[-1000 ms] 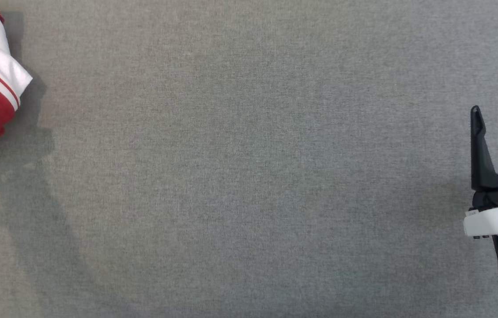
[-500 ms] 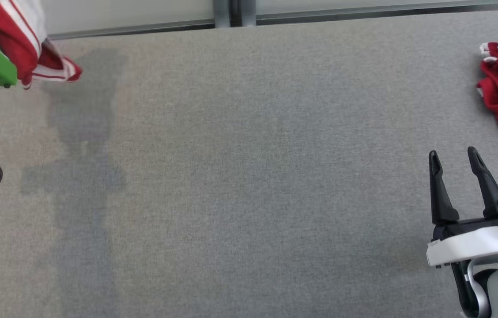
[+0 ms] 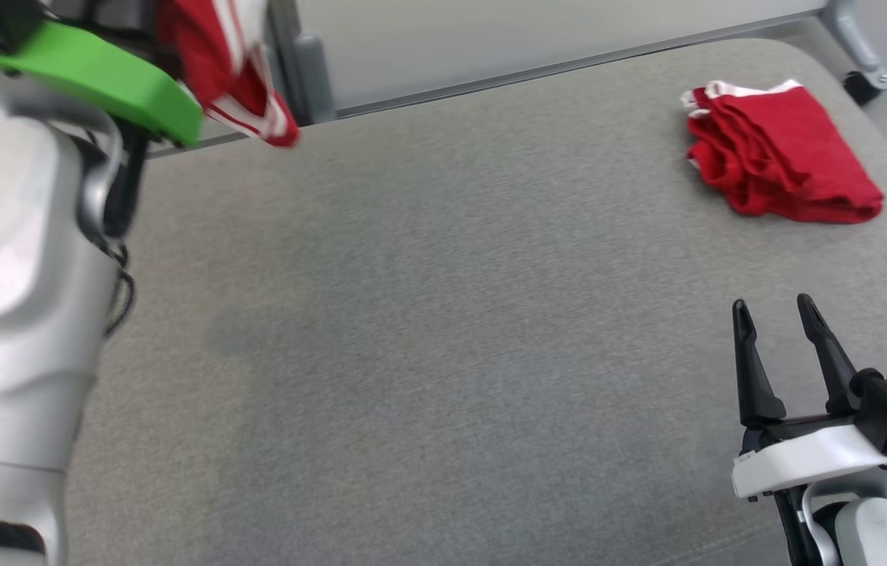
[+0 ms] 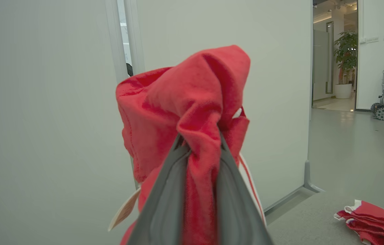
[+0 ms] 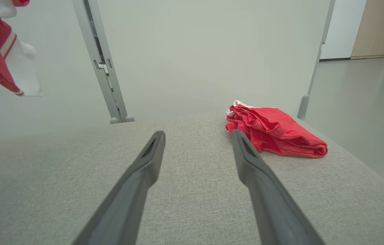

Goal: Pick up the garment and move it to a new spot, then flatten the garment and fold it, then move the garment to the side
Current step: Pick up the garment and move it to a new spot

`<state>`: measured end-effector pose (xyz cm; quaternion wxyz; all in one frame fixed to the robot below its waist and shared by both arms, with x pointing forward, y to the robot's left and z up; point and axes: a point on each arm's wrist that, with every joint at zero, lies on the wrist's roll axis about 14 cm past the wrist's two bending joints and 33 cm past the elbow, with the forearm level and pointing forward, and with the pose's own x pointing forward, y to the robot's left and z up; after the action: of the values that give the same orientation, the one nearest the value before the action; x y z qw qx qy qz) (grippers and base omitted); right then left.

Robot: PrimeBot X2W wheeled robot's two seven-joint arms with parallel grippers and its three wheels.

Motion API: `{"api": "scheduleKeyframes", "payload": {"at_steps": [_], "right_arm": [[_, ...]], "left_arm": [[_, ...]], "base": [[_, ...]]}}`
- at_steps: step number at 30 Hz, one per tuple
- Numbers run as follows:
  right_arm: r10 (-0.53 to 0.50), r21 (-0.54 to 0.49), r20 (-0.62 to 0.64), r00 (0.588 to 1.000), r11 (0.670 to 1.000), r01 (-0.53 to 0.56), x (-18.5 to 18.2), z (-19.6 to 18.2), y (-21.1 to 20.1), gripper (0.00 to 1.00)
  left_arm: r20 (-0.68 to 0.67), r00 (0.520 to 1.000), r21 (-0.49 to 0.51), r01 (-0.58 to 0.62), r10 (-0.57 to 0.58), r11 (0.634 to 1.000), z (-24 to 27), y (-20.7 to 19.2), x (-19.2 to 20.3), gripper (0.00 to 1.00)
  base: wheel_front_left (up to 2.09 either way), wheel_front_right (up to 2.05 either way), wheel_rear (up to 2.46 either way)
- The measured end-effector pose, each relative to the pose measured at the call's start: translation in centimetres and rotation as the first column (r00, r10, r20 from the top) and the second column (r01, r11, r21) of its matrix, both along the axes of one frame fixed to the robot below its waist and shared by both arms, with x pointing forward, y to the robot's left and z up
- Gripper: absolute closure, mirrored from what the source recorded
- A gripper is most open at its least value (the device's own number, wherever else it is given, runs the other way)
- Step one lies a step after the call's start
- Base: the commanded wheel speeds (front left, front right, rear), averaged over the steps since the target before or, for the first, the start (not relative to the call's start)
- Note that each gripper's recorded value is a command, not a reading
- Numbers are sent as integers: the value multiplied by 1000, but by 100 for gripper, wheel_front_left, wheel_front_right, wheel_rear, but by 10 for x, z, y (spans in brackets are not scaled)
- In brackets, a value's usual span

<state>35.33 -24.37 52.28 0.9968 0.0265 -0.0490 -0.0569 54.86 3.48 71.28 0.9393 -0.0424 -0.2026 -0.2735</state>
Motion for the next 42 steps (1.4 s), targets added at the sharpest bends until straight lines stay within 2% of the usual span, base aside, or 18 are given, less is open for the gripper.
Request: {"api": "scheduleKeyframes", "payload": {"at_steps": [6, 11, 16, 21, 25, 26, 27, 30, 34, 42], "right_arm": [[-64, 10, 17, 998, 998, 64, -25, 5, -17, 0], [-96, 18, 45, 994, 995, 96, -40, 12, -25, 0], [-112, 22, 55, 992, 994, 111, -46, 14, -28, 0], [-124, 29, 46, 991, 992, 122, -48, 10, -31, 0], [-138, 29, 38, 990, 990, 137, -50, 7, -34, 0], [-140, 30, 39, 989, 990, 139, -50, 7, -35, 0], [-144, 30, 40, 989, 989, 143, -51, 8, -36, 0], [-149, 33, 39, 988, 988, 148, -53, 7, -38, 0], [-127, 39, 48, 991, 991, 125, -50, 8, -31, 0], [-39, 40, 78, 996, 999, 36, -34, 17, -6, 0]], "left_arm": [[-88, 983, -12, 163, -163, 987, -36, -66, -41, 100], [-225, 948, -7, 232, -227, 973, -91, -94, -77, 100], [-387, 890, -29, 250, -241, 968, -155, -103, -103, 100], [-524, 833, 9, 214, -177, 977, -219, -90, -115, 100], [-582, 794, 2, 216, -174, 976, -244, -91, -124, 100], [-585, 791, -2, 219, -179, 976, -245, -92, -125, 62], [-586, 790, 0, 226, -183, 974, -246, -93, -127, 0], [-571, 800, 7, 229, -184, 973, -243, -93, -130, 0], [-500, 850, 26, 207, -167, 978, -222, -84, -125, 0], [-346, 938, -7, 12, -13, 1000, -166, -16, -107, 0]], "base": [[0, 0, 0], [0, 0, 0], [0, 0, 0], [0, 0, 0], [0, 0, 0], [0, 0, 0], [0, 0, 0], [0, 0, 0], [0, 0, 0], [0, 0, 0]]}}
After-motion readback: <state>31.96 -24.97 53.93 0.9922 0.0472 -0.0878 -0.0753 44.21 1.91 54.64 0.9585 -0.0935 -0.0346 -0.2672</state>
